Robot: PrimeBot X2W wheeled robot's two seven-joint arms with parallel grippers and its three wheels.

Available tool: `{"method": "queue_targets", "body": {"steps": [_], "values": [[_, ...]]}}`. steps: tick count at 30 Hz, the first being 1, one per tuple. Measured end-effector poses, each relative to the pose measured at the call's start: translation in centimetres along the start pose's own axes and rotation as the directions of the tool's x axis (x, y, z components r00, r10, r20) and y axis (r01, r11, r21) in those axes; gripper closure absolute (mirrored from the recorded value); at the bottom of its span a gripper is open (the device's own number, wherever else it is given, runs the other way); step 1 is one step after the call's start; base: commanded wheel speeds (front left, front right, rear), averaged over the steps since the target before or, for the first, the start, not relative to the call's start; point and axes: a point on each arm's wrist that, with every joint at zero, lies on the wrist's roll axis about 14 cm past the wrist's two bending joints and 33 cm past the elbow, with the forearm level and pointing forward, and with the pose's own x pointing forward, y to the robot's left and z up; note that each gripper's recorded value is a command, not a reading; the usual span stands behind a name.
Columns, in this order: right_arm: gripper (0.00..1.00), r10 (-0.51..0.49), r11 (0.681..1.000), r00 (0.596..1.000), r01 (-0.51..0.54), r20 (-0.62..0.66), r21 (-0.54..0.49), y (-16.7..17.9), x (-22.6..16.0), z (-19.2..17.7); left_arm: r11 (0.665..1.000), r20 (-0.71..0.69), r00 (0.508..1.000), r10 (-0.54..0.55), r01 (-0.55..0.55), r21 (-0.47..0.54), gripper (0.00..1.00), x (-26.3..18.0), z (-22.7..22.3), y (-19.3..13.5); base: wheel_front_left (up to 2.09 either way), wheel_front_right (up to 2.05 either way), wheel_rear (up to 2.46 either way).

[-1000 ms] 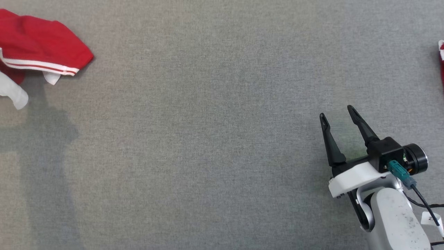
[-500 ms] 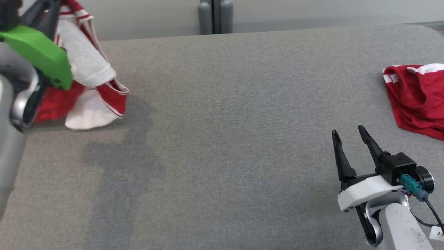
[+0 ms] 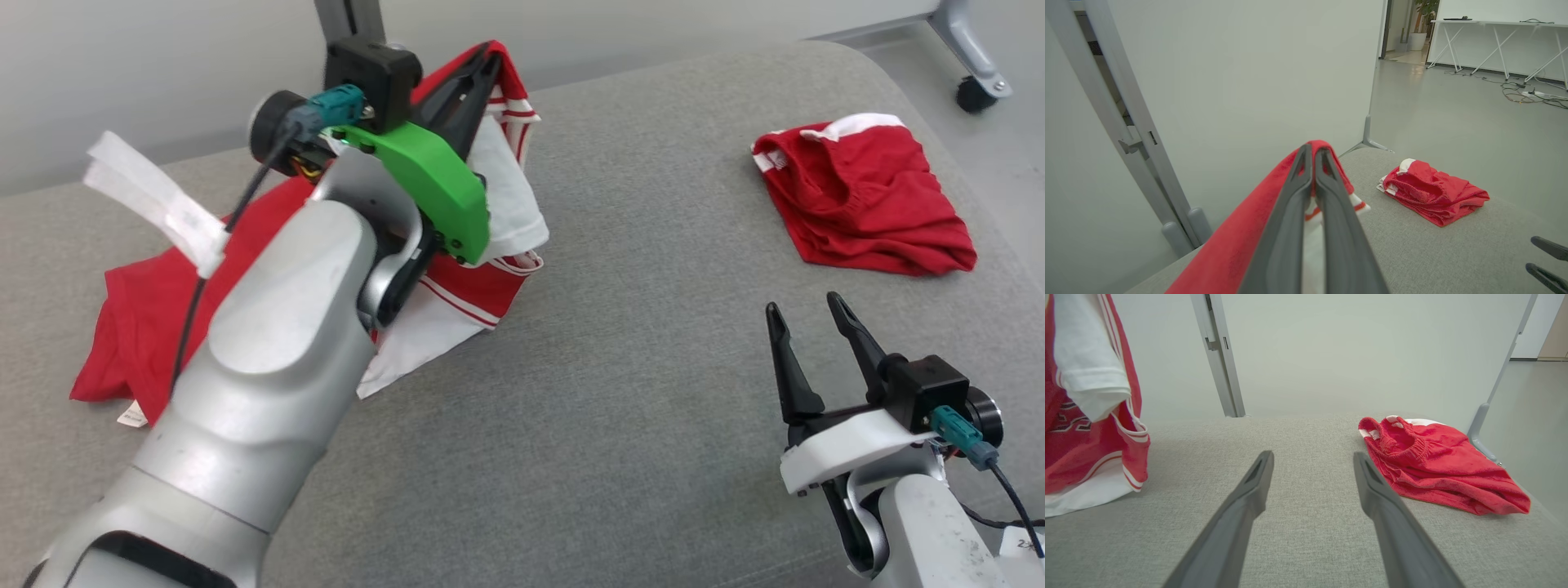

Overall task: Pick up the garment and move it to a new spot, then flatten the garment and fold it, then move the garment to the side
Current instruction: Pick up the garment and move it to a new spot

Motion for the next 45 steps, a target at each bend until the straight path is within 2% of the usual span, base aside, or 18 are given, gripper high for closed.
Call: {"method": "queue_targets", "body": {"steps": [8,9,10,11,15,19,26,33,37,41,45], "values": [[0.0,-0.076,0.997,0.997,0.076,-0.032,-0.004,-2.6,-0.8,-0.8,0.989,-0.103,0.987,-0.123,0.114,-0.091,1.0,3.4,-7.1,-5.2,0.0,0.0,0.0],[0.0,-0.083,0.997,0.996,0.083,-0.042,-0.005,-2.9,-0.8,-1.1,0.988,-0.131,0.982,-0.139,0.127,-0.092,0.88,3.5,-8.5,-5.6,0.0,0.0,0.0],[0.0,-0.089,0.996,0.995,0.089,-0.051,-0.006,-3.1,-0.9,-1.4,0.986,-0.151,0.977,-0.151,0.138,-0.091,0.41,3.5,-9.4,-6.0,0.0,0.0,0.0],[0.0,-0.097,0.995,0.993,0.097,-0.065,-0.006,-3.3,-1.0,-1.8,0.984,-0.169,0.971,-0.167,0.152,-0.095,0.0,3.6,-10.4,-6.4,0.0,0.0,0.0],[0.0,-0.12,0.993,0.987,0.12,-0.103,-0.01,-4.1,-1.3,-3.1,0.966,-0.209,0.95,-0.23,0.197,-0.168,0.0,3.3,-13.5,-8.5,0.0,0.0,0.0],[0.0,-0.127,0.992,0.983,0.127,-0.134,-0.014,-4.3,-1.3,-4.1,0.96,-0.224,0.943,-0.246,0.206,-0.191,0.0,2.9,-15.2,-9.2,0.0,0.0,0.0],[0.0,-0.093,0.996,0.985,0.092,-0.144,-0.012,-3.2,-0.3,-4.8,0.966,-0.186,0.963,-0.195,0.156,-0.204,0.0,1.7,-15.3,-8.0,0.0,0.0,0.0],[0.0,-0.054,0.998,0.992,0.051,-0.116,-0.029,-2.0,0.6,-4.0,0.982,-0.175,0.982,-0.067,0.034,-0.185,0.0,-0.6,-14.9,-4.9,0.0,0.0,0.0],[0.0,-0.035,0.999,0.995,0.032,-0.093,-0.034,-1.3,0.7,-3.2,0.982,-0.096,0.994,0.05,-0.066,-0.175,0.0,-2.3,-12.2,-2.3,0.0,0.0,0.0],[0.0,-0.015,0.999,0.997,0.012,-0.081,-0.033,-0.6,0.3,-2.7,0.97,-0.071,0.984,0.166,-0.176,-0.168,0.0,-6.0,-11.7,-0.4,0.0,0.0,0.0],[0.0,0.01,1.0,0.997,-0.012,-0.073,-0.028,0.3,-0.3,-2.4,0.943,-0.066,0.959,0.276,-0.283,-0.174,0.0,-10.1,-11.8,1.0,0.0,0.0,0.0]]}}
